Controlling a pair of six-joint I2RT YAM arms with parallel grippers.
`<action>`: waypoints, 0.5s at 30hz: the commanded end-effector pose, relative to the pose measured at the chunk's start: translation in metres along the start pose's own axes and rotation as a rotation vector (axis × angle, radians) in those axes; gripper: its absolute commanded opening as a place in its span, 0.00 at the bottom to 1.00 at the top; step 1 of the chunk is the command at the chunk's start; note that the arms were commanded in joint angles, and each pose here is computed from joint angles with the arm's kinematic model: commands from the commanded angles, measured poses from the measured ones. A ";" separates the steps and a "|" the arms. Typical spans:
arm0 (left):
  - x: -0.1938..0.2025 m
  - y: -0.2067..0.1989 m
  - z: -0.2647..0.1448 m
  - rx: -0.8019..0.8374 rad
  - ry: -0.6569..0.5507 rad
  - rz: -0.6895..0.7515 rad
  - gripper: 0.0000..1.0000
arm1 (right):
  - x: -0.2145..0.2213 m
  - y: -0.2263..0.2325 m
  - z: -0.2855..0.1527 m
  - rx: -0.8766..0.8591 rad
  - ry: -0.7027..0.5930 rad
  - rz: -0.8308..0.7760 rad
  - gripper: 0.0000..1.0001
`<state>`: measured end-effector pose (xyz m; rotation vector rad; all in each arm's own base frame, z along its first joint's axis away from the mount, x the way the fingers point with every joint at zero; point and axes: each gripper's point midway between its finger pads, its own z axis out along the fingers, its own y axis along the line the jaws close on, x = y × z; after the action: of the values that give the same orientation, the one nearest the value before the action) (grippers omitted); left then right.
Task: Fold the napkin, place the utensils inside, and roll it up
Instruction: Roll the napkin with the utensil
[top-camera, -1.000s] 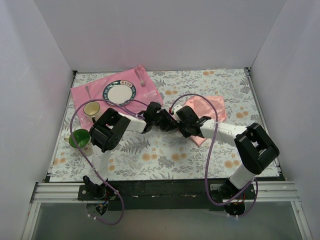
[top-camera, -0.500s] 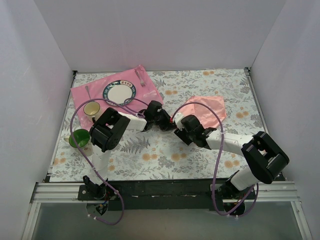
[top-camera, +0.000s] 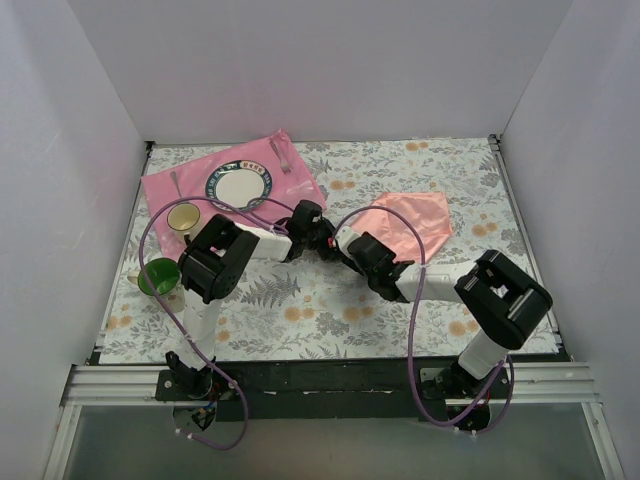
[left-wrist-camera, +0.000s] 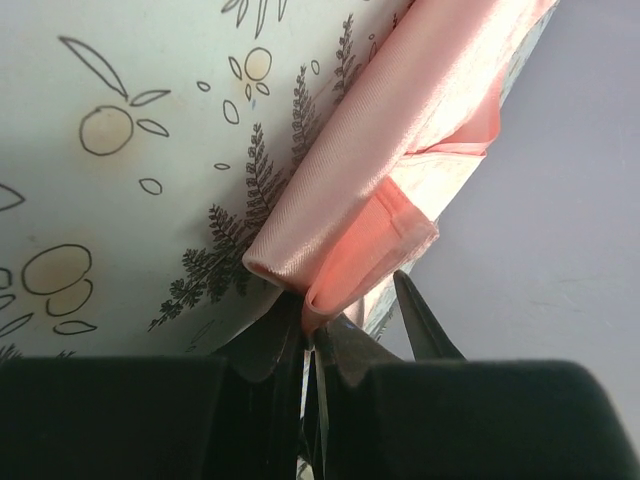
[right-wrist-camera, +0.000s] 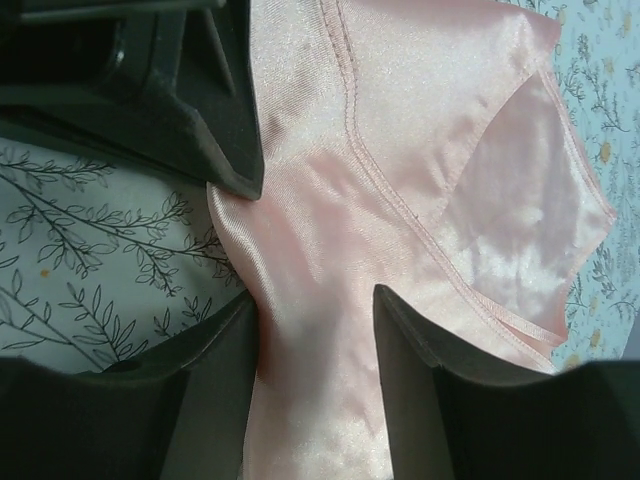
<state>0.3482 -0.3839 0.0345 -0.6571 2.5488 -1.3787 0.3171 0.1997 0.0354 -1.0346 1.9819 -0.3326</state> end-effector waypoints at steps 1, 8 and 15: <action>-0.003 -0.015 -0.009 0.038 0.013 -0.009 0.07 | 0.025 -0.003 0.006 0.077 0.072 -0.058 0.54; -0.007 -0.016 -0.012 0.049 0.011 -0.005 0.13 | 0.034 0.012 0.014 0.018 0.116 -0.074 0.31; -0.022 -0.014 -0.018 -0.003 -0.035 0.084 0.43 | 0.023 0.028 0.013 -0.137 0.127 -0.030 0.12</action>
<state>0.3552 -0.3760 0.0380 -0.6397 2.5491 -1.3921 0.3268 0.1974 0.0275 -1.0482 1.9771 -0.4345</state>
